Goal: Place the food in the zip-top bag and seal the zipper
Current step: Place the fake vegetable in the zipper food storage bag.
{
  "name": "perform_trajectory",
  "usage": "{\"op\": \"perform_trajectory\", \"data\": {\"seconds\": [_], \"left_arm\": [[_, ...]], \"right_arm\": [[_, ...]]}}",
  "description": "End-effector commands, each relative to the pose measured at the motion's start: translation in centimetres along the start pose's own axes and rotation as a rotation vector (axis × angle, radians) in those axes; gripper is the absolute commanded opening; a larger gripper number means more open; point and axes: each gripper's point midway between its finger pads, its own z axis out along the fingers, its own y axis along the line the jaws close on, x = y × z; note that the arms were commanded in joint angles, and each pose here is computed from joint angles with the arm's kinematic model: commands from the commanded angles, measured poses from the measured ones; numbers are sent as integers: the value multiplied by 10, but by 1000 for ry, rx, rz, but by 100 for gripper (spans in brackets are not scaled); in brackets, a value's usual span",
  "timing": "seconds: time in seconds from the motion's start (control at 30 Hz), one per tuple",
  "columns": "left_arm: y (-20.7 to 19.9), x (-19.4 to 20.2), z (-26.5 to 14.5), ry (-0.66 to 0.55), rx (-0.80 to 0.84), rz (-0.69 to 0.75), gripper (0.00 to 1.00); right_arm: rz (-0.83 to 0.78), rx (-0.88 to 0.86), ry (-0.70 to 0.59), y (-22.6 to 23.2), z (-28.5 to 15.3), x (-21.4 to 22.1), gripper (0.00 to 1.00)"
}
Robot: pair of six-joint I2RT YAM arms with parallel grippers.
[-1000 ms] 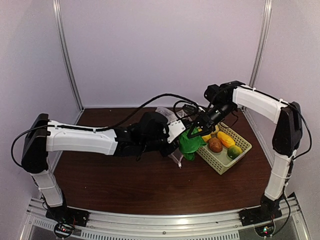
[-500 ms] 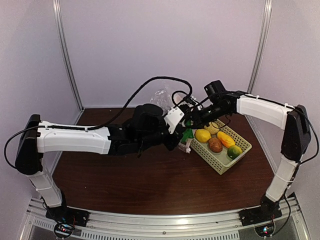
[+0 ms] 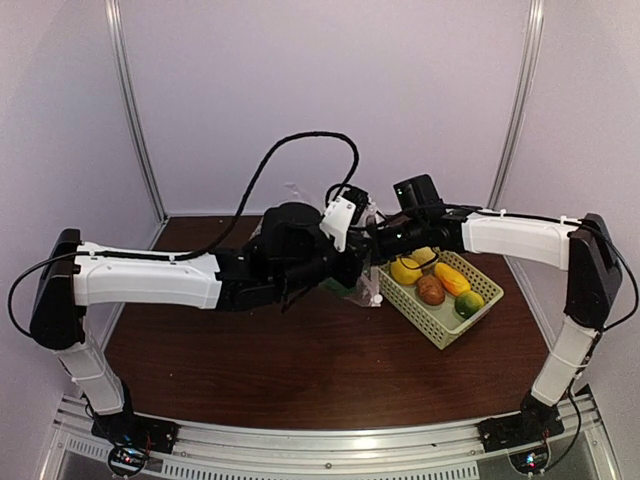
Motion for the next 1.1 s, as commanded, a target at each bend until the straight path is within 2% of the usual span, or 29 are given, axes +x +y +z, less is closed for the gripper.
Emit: {"op": "perform_trajectory", "data": {"seconds": [0.0,0.07,0.13,0.3,0.33,0.5,0.63,0.7,0.8,0.87,0.97,1.07], "left_arm": [[15,-11,-1,-56,-103,-66,0],[29,-6,-4,-34,-172,-63,0],[39,2,-6,-9,-206,-62,0],[70,27,-8,71,-290,-81,0],[76,33,-8,86,-302,-83,0],[103,42,-15,108,-334,-88,0],[100,16,-27,118,-288,-54,0],[101,16,-30,148,-279,37,0],[91,18,-27,241,-207,117,0],[94,33,-24,308,-191,164,0],[100,61,-21,453,-160,160,0],[90,72,-22,494,-86,174,0]], "right_arm": [[-55,14,-60,13,-17,-26,38],[-83,27,-53,16,-30,-26,45],[-109,43,-40,20,-43,-23,57],[-193,75,60,30,-67,-3,62],[-215,82,84,32,-71,1,68],[-317,145,164,34,-94,14,70],[-345,194,108,31,-121,0,67],[-346,291,62,8,-139,-11,66],[-335,523,37,-54,-160,-16,62],[-312,608,75,-95,-165,-7,59],[-257,675,171,-141,-163,10,53],[-223,750,232,-173,-163,22,49]]}}
